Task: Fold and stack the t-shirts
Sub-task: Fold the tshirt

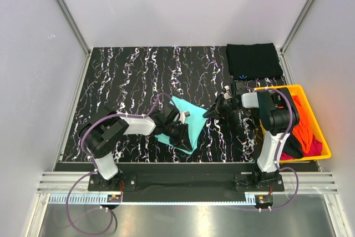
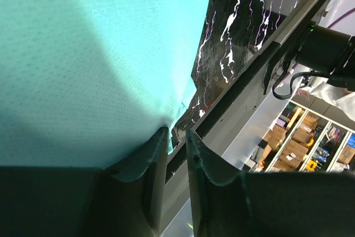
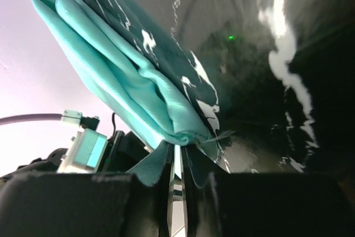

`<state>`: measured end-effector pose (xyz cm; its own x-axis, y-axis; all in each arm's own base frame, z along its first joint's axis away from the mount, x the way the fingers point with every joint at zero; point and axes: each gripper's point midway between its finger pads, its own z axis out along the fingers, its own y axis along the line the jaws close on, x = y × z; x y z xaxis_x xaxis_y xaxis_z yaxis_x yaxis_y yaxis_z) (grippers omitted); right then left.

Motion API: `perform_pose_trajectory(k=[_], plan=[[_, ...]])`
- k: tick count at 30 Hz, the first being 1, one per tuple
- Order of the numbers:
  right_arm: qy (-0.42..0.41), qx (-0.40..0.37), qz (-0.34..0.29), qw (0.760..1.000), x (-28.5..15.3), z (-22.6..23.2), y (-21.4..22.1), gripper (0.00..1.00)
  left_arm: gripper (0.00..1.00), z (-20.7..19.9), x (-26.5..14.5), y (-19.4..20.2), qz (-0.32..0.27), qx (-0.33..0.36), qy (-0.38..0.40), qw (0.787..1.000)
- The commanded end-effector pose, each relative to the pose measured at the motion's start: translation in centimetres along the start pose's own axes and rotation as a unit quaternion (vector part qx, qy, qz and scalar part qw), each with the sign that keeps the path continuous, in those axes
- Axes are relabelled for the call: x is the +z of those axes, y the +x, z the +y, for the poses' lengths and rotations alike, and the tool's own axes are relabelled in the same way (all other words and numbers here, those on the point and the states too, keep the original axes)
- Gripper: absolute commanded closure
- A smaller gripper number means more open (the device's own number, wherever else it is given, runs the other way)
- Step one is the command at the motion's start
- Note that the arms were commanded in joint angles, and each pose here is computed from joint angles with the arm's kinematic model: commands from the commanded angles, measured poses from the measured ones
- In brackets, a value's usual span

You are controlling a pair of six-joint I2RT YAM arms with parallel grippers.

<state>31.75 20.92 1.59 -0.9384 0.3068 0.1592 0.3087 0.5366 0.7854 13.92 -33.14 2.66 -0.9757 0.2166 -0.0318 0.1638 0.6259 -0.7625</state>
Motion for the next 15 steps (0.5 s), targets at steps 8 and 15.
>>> perform_pose_trajectory(k=[8,15], plan=[[0.040,-0.062,-0.040,0.997,-2.7,2.2,-3.0,0.85,0.73,-2.8,-4.5,-0.9,-0.041,0.073,0.016,0.996],[0.001,-0.097,-0.060,0.994,-4.0,8.8,-3.3,0.77,0.70,-1.0,-11.1,-5.0,-0.147,0.047,0.017,0.988]])
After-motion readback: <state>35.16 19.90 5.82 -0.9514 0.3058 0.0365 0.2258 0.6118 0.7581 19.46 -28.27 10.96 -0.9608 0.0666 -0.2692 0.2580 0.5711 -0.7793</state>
